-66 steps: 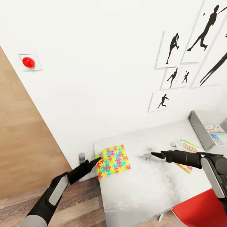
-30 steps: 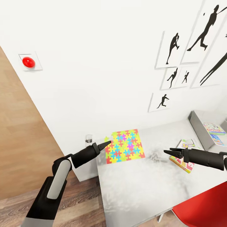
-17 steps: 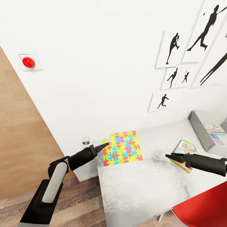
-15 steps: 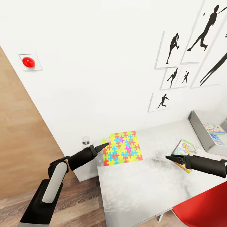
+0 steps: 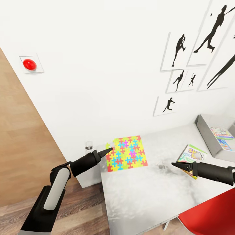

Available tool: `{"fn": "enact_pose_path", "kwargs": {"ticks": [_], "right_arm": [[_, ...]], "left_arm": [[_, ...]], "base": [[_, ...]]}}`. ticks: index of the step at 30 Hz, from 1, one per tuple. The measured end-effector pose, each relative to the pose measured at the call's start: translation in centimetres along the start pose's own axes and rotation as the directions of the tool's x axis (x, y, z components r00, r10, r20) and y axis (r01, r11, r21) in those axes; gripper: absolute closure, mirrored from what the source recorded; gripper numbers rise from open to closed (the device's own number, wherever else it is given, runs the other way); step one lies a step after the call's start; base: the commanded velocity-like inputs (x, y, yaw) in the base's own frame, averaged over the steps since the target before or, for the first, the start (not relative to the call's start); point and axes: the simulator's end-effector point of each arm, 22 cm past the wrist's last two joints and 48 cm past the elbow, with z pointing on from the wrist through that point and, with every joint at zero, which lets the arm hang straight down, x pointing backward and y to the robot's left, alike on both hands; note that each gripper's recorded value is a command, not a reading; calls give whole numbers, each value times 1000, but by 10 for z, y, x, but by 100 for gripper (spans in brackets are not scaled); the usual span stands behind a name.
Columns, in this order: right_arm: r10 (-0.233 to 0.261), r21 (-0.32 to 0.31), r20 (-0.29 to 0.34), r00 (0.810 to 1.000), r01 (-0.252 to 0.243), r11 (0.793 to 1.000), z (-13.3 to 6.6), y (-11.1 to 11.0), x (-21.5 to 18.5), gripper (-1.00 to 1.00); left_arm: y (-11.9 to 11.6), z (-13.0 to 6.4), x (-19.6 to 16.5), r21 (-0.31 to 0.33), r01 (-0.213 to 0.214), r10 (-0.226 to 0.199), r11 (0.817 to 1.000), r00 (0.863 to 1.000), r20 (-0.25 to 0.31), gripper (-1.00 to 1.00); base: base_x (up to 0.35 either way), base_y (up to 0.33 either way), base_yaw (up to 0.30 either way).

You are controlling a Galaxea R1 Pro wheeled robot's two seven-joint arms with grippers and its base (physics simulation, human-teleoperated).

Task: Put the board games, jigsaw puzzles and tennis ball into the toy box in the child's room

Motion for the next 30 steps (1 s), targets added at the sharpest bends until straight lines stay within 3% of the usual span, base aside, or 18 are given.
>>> {"fn": "enact_pose_path", "kwargs": {"ticks": [21, 30], "right_arm": [[-4, 0, -1, 1000, 4, 1000, 2, 1, -2, -100], [3, 63, 52, 999, -7, 998, -15, -14, -27, -100]], "left_arm": [[1, 0, 0, -2, 2, -2, 1000, 1000, 0, 100], [5, 9, 10, -7, 15, -15, 1000, 999, -28, 100]], "base": [[0, 0, 0], [0, 0, 0]]}}
